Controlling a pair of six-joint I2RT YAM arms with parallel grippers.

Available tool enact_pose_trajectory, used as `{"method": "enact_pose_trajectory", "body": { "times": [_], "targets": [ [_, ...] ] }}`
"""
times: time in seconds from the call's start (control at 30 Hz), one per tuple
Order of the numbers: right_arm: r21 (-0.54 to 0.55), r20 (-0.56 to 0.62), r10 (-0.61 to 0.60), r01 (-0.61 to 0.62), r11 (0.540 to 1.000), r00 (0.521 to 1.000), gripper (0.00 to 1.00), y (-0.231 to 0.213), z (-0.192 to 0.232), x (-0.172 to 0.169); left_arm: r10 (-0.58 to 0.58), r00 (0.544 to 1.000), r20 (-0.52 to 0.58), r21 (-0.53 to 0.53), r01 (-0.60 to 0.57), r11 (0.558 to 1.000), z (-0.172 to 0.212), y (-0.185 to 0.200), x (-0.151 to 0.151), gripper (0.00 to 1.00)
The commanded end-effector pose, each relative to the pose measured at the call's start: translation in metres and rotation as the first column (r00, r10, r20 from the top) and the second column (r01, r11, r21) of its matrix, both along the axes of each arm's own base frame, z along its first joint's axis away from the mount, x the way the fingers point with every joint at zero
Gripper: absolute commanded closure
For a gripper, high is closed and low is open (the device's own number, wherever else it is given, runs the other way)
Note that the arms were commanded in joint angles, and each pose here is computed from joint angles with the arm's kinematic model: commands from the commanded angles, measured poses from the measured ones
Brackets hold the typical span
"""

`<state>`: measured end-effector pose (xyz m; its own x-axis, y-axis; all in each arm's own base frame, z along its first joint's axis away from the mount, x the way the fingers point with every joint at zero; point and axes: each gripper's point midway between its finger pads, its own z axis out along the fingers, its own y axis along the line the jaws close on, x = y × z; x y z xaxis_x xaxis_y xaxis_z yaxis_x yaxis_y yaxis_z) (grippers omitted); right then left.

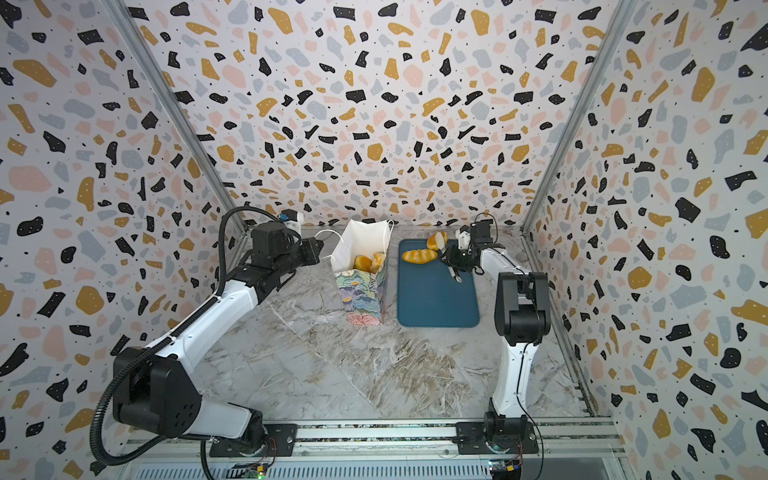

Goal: Place the fake bread into the paper bag
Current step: 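Close the tongs around the round yellow bun with the right gripper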

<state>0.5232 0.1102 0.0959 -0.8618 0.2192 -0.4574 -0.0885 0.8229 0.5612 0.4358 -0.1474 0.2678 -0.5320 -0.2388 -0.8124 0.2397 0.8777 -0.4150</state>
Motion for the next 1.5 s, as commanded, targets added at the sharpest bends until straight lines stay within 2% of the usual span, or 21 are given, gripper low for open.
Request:
{"method": "enact_pose_trajectory", "body": {
  "times": [0.0, 0.17, 0.47, 1.07, 1.47],
  "targets": [
    [0.029, 0.068, 0.008, -0.010, 1.000, 0.998, 0.61, 0.003, 0.029, 0.013, -0.009, 0.999, 0.031, -0.010, 0.009, 1.000, 0.014, -0.001, 0.004, 1.00],
    [0.044, 0.059, 0.008, -0.011, 0.999, 0.998, 0.61, 0.005, 0.024, 0.015, -0.006, 0.999, 0.036, -0.011, 0.006, 1.000, 0.015, 0.000, 0.004, 1.00],
    [0.070, 0.060, 0.017, -0.022, 0.997, 0.998, 0.68, 0.010, 0.022, 0.022, -0.003, 0.999, 0.037, -0.009, 0.003, 1.000, 0.016, 0.002, 0.003, 1.00],
    [0.056, 0.018, 0.025, -0.026, 0.998, 1.000, 0.66, 0.009, 0.005, 0.028, -0.003, 0.999, 0.032, -0.008, 0.003, 1.000, 0.013, 0.002, 0.004, 1.00],
    [0.065, 0.005, 0.034, -0.034, 0.997, 0.999, 0.79, 0.011, 0.000, 0.026, -0.003, 0.999, 0.033, -0.010, 0.003, 1.000, 0.014, 0.002, 0.004, 1.00]
  ]
}}
